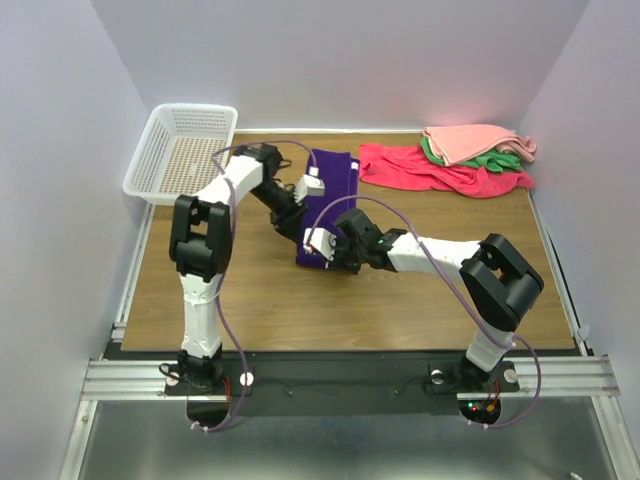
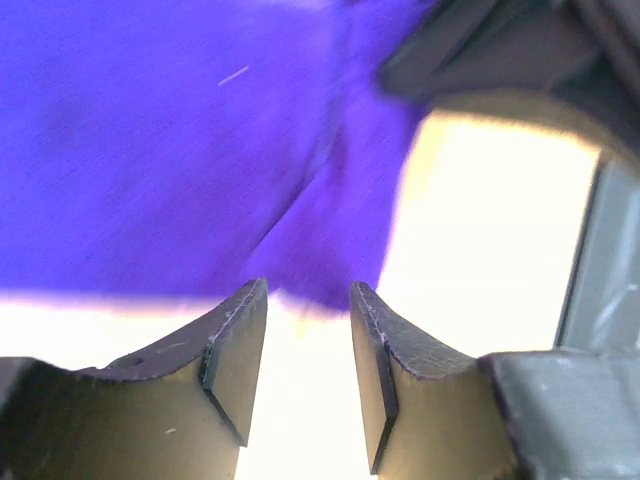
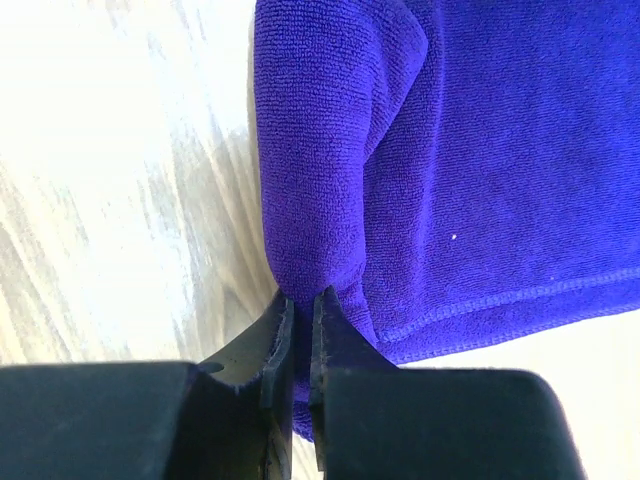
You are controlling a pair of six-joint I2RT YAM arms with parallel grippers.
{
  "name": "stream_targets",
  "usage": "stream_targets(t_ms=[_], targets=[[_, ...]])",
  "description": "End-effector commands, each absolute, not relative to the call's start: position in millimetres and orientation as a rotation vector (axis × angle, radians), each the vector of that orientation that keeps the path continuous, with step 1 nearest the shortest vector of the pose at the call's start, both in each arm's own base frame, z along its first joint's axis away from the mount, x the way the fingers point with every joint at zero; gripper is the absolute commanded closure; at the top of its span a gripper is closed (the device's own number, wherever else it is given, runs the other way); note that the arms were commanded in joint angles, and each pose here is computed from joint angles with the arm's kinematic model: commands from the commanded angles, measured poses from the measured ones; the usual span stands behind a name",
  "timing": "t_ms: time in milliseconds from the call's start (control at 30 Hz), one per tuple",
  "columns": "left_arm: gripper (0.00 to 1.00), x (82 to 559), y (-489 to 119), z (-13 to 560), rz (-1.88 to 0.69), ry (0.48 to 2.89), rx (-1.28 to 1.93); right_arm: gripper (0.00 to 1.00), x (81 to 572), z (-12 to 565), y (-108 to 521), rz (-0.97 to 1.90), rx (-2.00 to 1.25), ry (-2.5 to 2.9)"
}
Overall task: Roll the towels
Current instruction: Roll the towel
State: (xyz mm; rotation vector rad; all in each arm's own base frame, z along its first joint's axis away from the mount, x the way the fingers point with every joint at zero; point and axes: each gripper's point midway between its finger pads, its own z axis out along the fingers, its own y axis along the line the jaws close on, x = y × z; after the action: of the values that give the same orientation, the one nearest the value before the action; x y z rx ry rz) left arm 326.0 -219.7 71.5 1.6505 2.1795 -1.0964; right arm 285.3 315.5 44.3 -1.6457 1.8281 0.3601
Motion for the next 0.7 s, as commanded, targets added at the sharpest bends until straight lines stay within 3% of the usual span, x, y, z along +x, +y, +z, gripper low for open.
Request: stream_targets(t_ms=[0, 267, 500, 667], targets=[[0.50, 360.8, -181.1, 127.6, -0.860, 2.156, 1.551, 0.99, 266.9, 51.2, 312.2, 0.459, -1.669, 1.886], [0.46, 413.4, -116.7, 208.5, -0.690, 2.042, 1.145, 0.99, 278.4, 54.0, 308.9, 0.672, -1.581, 2.055], [0.35, 370.0, -96.9, 207.1, -0.515, 2.014, 1.111, 0.97, 284.2, 59.2, 317.4, 1.006, -1.468, 2.211], [0.28, 330.2, -138.6, 212.4, -0.344, 1.818, 1.327, 0.96, 288.4, 35.1, 311.5, 1.173, -1.375, 2.382]])
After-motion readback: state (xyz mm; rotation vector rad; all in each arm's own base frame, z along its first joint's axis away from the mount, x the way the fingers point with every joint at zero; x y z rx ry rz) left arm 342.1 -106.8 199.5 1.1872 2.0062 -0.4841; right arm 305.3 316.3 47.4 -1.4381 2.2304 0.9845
